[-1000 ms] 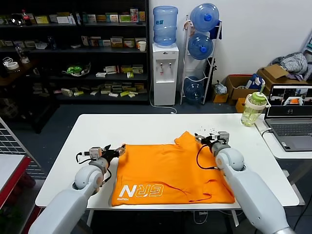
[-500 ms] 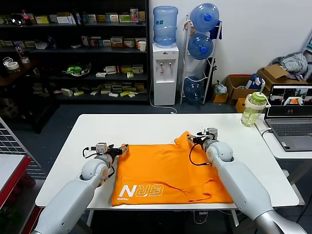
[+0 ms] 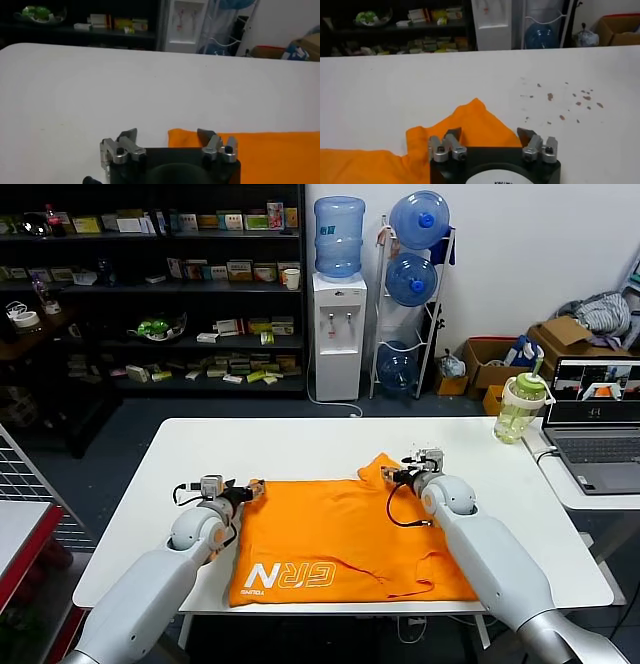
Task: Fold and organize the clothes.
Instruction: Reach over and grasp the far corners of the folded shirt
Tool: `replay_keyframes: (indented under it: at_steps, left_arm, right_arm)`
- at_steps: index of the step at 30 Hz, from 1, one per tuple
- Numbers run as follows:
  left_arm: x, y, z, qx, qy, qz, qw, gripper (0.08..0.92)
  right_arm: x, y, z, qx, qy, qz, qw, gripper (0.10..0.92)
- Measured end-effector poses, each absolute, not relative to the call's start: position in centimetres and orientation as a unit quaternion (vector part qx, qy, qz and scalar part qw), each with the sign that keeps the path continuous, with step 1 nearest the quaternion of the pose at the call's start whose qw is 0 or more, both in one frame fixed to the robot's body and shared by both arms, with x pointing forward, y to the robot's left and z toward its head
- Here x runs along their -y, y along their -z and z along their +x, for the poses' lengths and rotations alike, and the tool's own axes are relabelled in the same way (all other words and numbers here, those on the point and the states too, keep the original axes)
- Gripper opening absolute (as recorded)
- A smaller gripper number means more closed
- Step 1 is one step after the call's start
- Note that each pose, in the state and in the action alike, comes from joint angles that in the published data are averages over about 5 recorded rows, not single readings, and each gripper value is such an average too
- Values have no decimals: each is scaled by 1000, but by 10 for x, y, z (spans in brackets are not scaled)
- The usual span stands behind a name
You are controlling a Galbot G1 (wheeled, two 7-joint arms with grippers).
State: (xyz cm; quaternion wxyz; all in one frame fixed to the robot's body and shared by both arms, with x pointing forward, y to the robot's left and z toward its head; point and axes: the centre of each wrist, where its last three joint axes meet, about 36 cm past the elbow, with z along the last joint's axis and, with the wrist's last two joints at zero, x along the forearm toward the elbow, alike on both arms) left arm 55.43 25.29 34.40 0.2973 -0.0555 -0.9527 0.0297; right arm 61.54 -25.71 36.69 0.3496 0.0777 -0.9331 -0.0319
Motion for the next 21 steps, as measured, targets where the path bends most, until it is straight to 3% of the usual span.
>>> replay_keyframes:
  at_steps: [17,21]
  left_arm:
    - [-248,-344,550,953,-28,-61,297,242]
    - [-246,-343,548,954,-26,-62,292,133]
  right_arm:
    - [257,-367,613,931,45,89,352,163]
    - [260,-369,610,934,50,92,341,124]
